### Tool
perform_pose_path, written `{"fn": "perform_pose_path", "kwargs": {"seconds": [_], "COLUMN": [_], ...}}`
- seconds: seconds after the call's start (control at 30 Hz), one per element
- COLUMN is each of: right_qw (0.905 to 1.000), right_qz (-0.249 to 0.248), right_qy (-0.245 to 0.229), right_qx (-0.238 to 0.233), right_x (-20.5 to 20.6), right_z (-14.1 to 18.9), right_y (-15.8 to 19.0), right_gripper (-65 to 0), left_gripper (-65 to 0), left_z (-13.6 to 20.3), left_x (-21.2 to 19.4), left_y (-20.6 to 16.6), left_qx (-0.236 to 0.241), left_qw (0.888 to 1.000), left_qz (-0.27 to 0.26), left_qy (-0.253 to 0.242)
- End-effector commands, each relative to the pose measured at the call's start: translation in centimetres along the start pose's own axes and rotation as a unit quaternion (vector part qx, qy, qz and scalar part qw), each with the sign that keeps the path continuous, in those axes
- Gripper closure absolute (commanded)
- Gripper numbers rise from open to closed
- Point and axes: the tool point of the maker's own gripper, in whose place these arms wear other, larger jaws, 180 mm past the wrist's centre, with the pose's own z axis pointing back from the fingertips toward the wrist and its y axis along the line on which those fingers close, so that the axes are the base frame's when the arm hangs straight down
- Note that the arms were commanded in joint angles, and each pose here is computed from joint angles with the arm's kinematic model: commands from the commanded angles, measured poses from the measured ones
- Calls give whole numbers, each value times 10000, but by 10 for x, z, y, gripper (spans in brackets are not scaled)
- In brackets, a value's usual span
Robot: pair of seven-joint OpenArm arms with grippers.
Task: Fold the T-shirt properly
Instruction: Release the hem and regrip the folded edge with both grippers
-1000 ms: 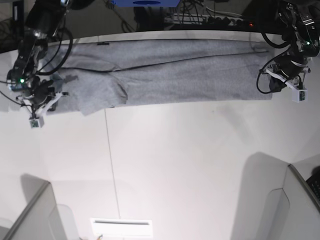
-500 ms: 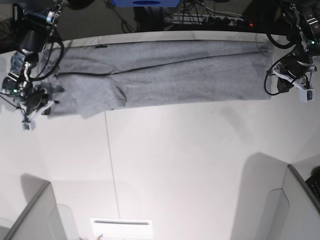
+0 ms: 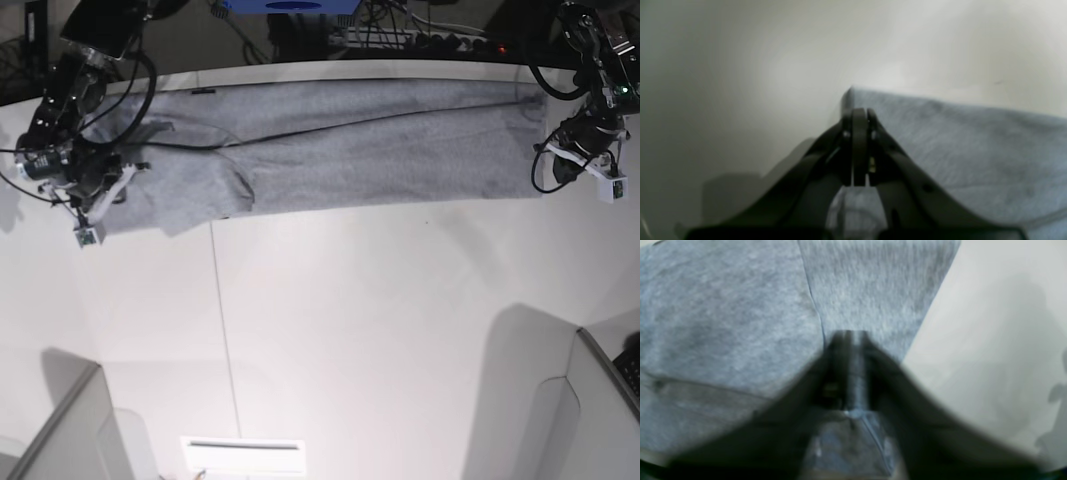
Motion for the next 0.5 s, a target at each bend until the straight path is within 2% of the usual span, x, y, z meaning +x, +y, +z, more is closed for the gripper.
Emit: {"fn": "perform_pose_path", "kwargs": {"seconds": [0.0,0.03,0.07,0.1,0.47], "right_qw": [9996,9996,9997,9997,9984], "right_qz": [39,19,14,11,-236], "right_qy": [-258,-261,-216,-194,178], "right_qx": [50,86,111,128,472], "right_x": [14,14,13,12,-12], "right_z": [3,1,-1,-2,-24], "right_y": [1,3,3,4,19], "right_gripper": [-228,-303,-345,-354,-324], "left_gripper": [0,0,0,0,0], "left_z": [6,6,6,6,9], "left_x": [9,5,7,8,8], "left_y": [2,2,3,2,13], "left_qx": [-7,3,4,2,124], "left_qw": [9998,9999,9999,9998,9998], "left_qz": [-94,-96,-92,-92,-20], "left_qy": [-159,-114,-141,-148,-155]}}
